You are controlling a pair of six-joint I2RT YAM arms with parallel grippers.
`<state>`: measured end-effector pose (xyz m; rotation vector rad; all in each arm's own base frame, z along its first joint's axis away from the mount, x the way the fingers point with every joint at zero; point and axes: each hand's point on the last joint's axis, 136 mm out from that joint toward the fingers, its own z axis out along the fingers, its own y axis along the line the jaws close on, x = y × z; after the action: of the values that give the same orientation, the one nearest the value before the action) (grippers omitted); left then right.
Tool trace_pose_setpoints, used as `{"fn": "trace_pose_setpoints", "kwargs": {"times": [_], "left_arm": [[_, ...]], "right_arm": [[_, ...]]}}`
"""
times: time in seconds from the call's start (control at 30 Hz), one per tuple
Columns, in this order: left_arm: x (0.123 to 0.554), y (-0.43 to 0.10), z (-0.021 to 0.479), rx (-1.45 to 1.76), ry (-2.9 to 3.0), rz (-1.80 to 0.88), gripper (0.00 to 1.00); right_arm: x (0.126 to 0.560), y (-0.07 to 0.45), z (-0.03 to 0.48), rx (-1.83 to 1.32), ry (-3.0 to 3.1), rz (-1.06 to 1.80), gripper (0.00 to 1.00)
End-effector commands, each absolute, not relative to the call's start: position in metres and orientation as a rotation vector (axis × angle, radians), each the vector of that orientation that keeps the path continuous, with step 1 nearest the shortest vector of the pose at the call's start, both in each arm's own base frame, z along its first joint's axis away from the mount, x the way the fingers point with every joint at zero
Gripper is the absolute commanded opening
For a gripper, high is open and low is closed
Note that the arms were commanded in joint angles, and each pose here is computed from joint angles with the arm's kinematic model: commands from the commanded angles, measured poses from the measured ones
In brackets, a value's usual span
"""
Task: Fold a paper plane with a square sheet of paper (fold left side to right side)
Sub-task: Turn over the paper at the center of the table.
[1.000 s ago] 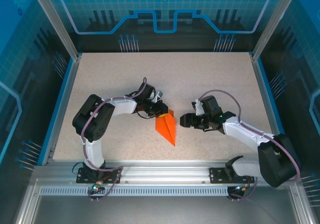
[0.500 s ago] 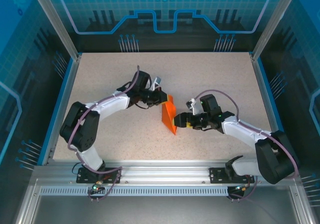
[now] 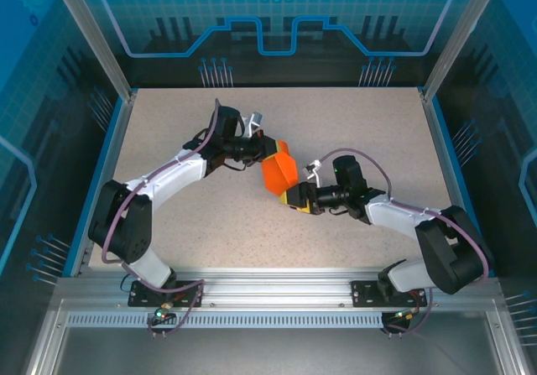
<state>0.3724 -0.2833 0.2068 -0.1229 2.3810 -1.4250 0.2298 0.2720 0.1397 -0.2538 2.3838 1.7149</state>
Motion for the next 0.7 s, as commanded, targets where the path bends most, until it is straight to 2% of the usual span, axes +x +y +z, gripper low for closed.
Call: {"fn": "trace_pose_setpoints", "kwargs": {"times": [0.0,0.2,0.67], "left_arm": [[0.367,-0.286,0.232,-0.099,2.312,-1.521,0.02],[0.363,-0.288,0.227,-0.118,2.304,-1.572,0.02],[0.353,-0.285,0.219,-0.108,2.28,-1.602,0.03]], "right_arm": [[0.238,0.284,0.172,-0.302,2.268,1.789,0.94],[0.256,0.278,0.192,-0.246,2.198,1.755,0.76],[0.277,0.258,0.203,-0.121,2.158,1.701,0.47]]}}
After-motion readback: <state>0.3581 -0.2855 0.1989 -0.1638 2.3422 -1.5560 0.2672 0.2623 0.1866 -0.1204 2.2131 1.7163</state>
